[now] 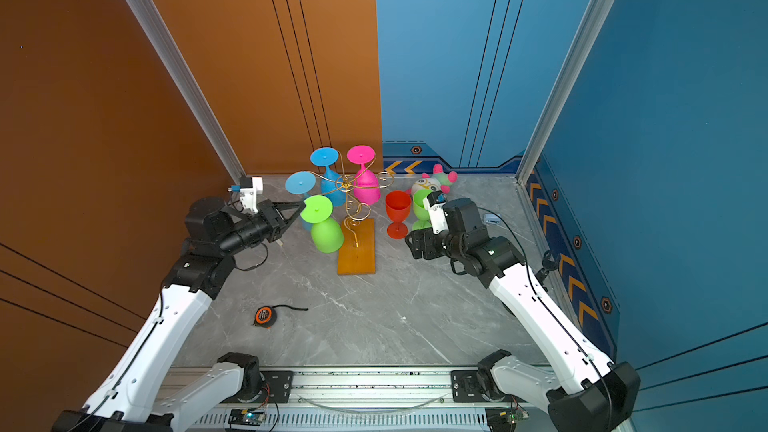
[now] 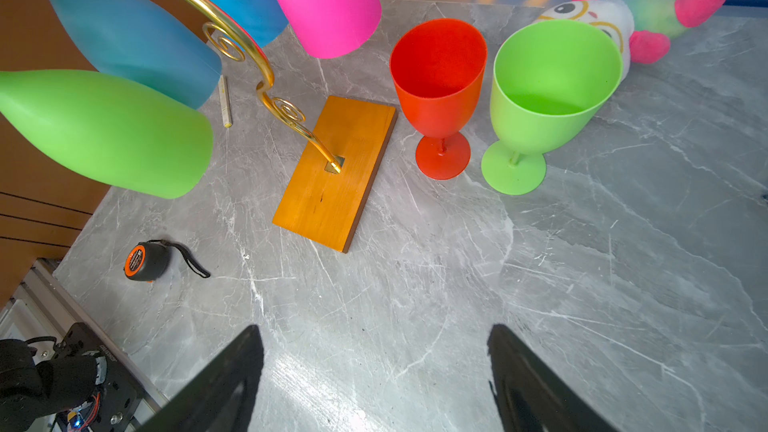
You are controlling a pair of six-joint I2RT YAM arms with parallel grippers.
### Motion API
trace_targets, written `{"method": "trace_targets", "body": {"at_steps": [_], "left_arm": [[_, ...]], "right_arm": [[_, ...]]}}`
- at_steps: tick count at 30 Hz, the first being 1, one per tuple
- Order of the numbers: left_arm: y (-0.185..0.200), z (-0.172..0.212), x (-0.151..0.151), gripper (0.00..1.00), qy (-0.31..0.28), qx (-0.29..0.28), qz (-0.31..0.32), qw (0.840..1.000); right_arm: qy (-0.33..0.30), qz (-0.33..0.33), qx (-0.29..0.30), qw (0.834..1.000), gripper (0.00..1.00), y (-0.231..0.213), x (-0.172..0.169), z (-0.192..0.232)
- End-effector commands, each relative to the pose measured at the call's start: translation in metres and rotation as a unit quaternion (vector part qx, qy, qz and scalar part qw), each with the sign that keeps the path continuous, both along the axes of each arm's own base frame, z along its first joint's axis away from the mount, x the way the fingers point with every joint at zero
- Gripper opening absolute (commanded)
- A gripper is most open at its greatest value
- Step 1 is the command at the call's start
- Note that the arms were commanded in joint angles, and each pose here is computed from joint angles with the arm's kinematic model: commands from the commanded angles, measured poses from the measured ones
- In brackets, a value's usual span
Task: Take the wine glass off the wine glass rack
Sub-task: 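Close the left gripper on the foot of the lower green glass on the rack, then slide the green glass along its rack arm with the left gripper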
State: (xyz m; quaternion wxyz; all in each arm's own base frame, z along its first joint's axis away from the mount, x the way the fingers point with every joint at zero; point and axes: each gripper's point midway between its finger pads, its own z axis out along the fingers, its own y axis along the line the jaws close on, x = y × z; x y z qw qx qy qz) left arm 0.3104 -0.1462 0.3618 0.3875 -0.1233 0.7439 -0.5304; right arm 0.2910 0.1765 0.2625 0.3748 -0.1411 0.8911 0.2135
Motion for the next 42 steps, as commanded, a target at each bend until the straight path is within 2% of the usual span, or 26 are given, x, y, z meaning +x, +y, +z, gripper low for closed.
{"method": "trace_targets", "body": {"at_steps": [1,14,25,33,42], "left_arm": [[-0.002,0.005,-0.004,0.07,-0.006,-0.004,-0.013,1.000],[0.000,0.011,-0.007,0.04,-0.006,-0.013,-0.010,1.000],[0.015,0.019,0.000,0.00,0.000,-0.033,0.023,0.999],[0.013,0.042,0.003,0.00,-0.009,-0.054,0.012,0.998],[0.011,0.042,0.009,0.00,0.002,-0.061,0.002,0.998]], "right_arm": [[-0.012,-0.010,0.005,1.000,0.86,-0.001,0.001,0.005],[-0.013,-0.010,0.009,1.000,0.86,0.000,0.000,0.007],[-0.013,-0.010,0.010,1.000,0.86,0.001,0.000,0.007],[-0.012,-0.009,0.015,1.000,0.86,0.004,0.000,0.007],[-0.016,-0.010,0.016,1.000,0.86,0.002,-0.002,0.009]]}}
